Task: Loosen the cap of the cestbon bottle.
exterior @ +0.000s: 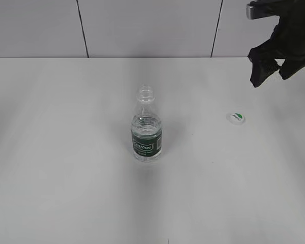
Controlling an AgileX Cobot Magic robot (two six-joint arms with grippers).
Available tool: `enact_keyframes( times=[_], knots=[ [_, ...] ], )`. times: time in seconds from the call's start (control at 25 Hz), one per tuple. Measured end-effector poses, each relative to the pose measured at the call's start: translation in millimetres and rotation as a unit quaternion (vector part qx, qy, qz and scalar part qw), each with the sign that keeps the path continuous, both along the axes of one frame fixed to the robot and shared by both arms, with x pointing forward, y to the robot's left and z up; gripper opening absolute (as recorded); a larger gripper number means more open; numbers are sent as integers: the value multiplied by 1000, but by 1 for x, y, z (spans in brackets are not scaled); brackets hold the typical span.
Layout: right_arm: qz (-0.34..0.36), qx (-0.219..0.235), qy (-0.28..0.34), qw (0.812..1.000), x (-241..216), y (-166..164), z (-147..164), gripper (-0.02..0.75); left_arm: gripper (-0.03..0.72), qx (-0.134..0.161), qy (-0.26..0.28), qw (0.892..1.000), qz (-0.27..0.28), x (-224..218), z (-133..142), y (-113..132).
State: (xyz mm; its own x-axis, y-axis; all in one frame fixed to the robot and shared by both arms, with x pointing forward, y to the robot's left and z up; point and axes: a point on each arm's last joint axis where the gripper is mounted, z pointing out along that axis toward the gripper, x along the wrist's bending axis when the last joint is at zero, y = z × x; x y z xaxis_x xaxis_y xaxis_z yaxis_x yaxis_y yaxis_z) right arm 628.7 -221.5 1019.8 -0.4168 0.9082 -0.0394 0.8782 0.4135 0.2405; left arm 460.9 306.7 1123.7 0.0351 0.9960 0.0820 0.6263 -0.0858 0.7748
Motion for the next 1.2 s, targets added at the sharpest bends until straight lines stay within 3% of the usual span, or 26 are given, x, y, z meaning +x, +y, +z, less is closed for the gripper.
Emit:
enact_keyframes(
  times=[0.28,0.6,0.88,1.2],
  knots=[
    [0,6,-32,999,-8,-2,25,564,515,3,-93,996,-3,-76,45,-2],
    [0,13,-67,998,-20,-4,53,564,513,9,-133,991,-3,-160,54,-3],
    [0,16,-81,997,-25,-5,64,564,512,-8,-113,994,-12,-210,14,-7],
    [0,20,-103,994,-34,-7,81,564,512,-30,-99,994,-24,-224,-39,-11]
  ],
)
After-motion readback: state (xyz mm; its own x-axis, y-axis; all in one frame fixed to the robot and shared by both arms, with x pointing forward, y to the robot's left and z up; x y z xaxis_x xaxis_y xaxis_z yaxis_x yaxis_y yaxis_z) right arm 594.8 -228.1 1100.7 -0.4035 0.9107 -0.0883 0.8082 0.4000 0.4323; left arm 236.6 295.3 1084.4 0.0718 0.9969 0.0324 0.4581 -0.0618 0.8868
